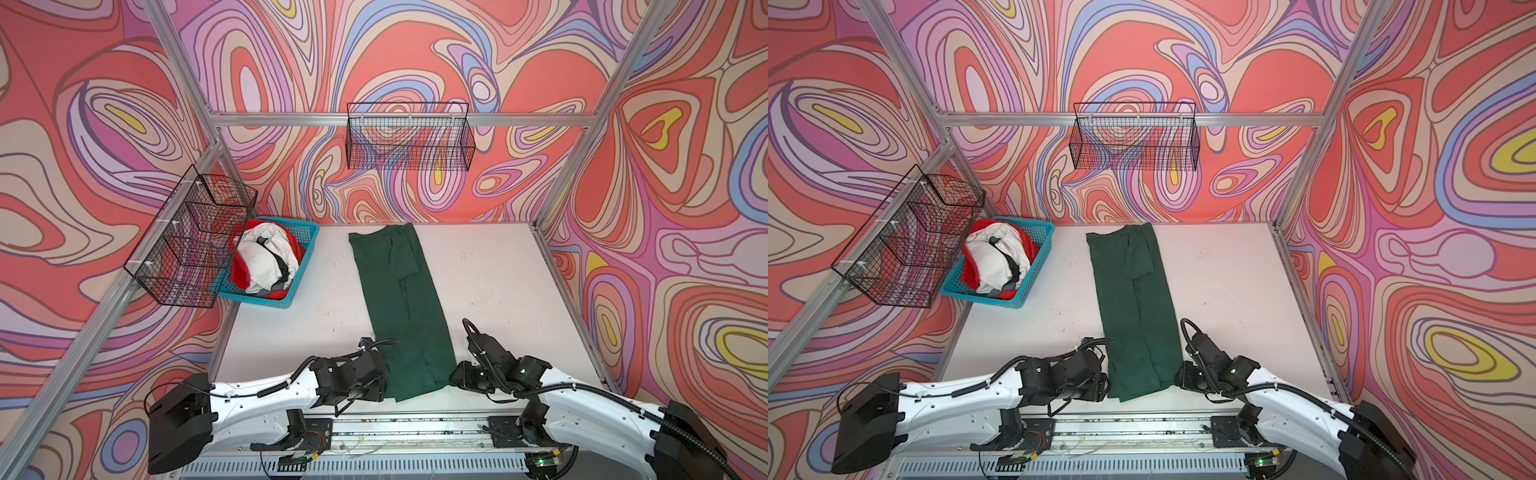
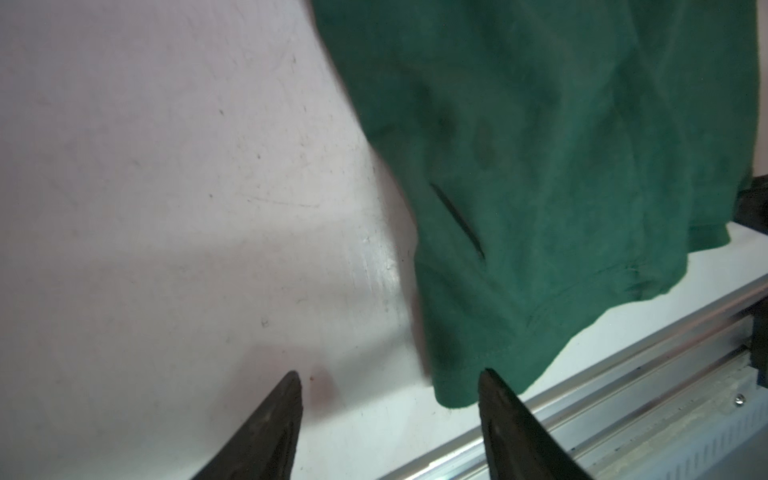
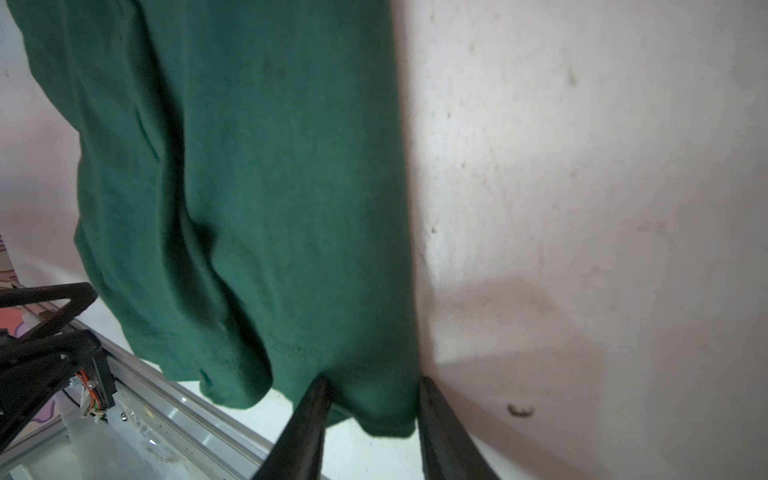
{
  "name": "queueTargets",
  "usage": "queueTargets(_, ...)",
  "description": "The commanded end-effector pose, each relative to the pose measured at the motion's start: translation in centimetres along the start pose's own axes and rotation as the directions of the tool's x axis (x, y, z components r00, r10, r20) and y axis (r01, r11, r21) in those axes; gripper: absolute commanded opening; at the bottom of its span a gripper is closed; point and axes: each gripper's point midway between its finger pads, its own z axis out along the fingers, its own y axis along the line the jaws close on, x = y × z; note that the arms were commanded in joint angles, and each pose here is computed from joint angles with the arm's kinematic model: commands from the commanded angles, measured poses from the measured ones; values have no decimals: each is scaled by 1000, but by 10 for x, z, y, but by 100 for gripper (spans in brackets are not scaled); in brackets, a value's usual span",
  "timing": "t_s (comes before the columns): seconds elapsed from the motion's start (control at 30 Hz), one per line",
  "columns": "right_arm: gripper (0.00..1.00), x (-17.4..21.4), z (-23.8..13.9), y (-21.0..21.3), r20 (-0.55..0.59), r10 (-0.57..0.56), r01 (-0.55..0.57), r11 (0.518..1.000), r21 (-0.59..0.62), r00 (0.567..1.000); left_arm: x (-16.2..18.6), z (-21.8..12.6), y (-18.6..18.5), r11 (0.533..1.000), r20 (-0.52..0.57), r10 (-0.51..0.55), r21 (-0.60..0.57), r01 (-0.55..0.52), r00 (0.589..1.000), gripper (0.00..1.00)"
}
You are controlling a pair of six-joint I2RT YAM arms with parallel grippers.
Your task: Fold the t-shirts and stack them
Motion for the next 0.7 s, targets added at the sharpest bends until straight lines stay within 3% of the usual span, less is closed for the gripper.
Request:
queueTargets(0.0,37,9,4,-9,-27,16,-16,1000,19,1000,-1,6,-16,999,-19,-20,37,21,1000,64)
queueTargets(0.1,37,9,3,-9,-26,18,-18,1000,16,1000,-4,8,-27,999,-31,-1,39,2,1000,61)
queueTargets(0.23,36,9,3,-8,-23,16,-16,1000,9,1000,-2,15,-31,999,-57,20,33,-18,998,49)
queueTargets(0.4,29,9,1,-5,-28,14,-14,1000,4,1000,-1,16,-37,999,-76,51,19,-49,996,13)
queueTargets(0.47,18,8,0,-1,-27,10,-10,1000,-12,1000,-3,15,-37,998,-73,55,8,-55,996,1)
queueTargets(0.57,2,4,-7,15,-31,-8,6,999,-54,999,-3,12,-36,998,-64,61,-7,-61,996,0)
queueTargets(0.67,0,-3,-15,23,-15,-28,27,998,-53,999,-4,7,-34,998,-48,62,-27,-63,997,0)
